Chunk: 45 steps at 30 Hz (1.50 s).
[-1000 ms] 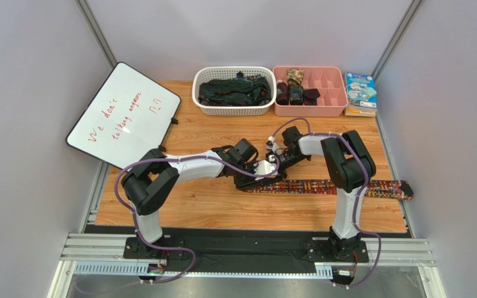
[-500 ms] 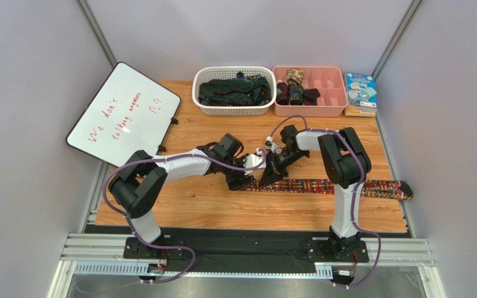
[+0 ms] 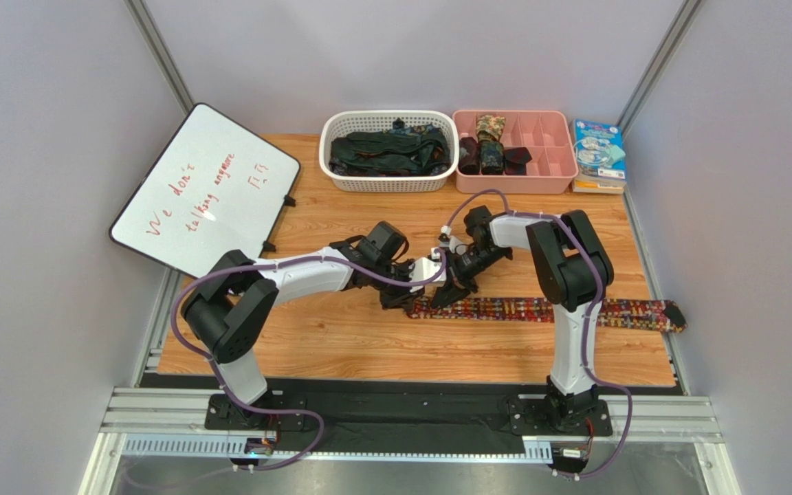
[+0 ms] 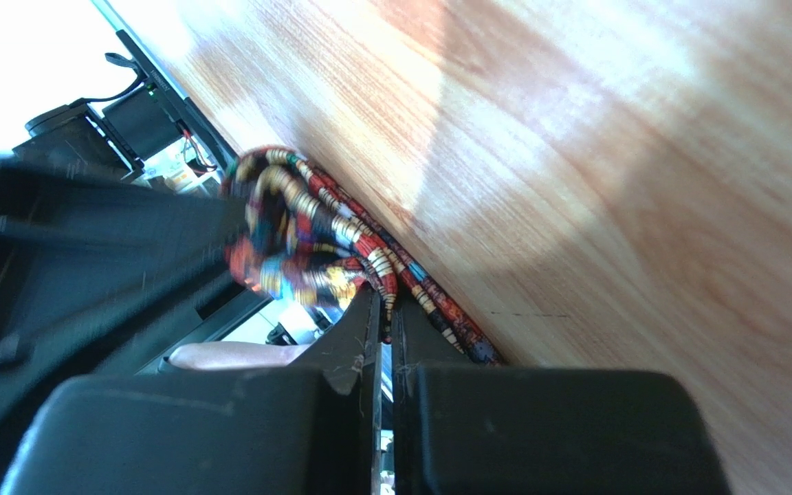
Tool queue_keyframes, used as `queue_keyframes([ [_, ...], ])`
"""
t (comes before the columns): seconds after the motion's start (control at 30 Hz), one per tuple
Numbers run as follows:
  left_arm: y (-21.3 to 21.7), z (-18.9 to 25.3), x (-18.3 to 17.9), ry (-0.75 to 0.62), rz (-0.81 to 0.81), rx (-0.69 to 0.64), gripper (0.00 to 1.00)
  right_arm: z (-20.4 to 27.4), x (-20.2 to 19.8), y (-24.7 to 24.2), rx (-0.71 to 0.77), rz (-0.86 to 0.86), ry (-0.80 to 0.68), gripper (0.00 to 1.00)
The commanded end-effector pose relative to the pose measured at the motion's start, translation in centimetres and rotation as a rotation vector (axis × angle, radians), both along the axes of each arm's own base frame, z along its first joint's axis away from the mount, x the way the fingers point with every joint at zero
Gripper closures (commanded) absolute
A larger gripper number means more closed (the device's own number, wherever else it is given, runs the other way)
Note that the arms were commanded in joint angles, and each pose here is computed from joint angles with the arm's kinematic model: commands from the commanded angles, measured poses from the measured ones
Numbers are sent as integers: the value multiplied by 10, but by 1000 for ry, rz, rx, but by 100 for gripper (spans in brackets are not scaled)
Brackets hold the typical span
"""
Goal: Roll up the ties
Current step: Roll the tie at the center of the board.
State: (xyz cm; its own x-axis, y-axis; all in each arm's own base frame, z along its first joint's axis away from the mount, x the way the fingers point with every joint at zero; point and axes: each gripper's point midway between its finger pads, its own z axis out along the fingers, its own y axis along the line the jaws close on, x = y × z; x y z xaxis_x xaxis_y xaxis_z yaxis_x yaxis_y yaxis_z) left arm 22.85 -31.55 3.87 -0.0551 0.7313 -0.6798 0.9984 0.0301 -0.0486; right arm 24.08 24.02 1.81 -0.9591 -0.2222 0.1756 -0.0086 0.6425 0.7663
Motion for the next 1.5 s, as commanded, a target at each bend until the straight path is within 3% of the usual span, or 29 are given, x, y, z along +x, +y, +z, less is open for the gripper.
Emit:
queue_keyframes([
  [0.0, -38, 41, 0, -29, -37, -119, 73, -30, -5, -9, -126, 18, 13, 100],
  [0.23, -64, 36, 9, -38, -10, -135, 62, -29, -7, -6, -114, 26, 13, 100],
  [0.5, -47, -15, 0, -27, -51, -12, 63, -11, -8, -1, -53, 42, 0, 99],
  [0.7, -26, -31, -9, -26, -80, 63, 66, 18, -9, -7, 3, 53, -25, 87],
  [0.87, -17, -39, -12, -21, -86, 100, 66, 49, -8, -13, 61, 16, -54, 66],
  [1.17, -21, -37, -9, -19, -70, 93, 59, 44, -5, 0, 87, -15, -22, 62],
  [1.47, -26, -32, -9, -1, -54, 69, 61, 13, 3, 9, 17, -9, -57, 63],
])
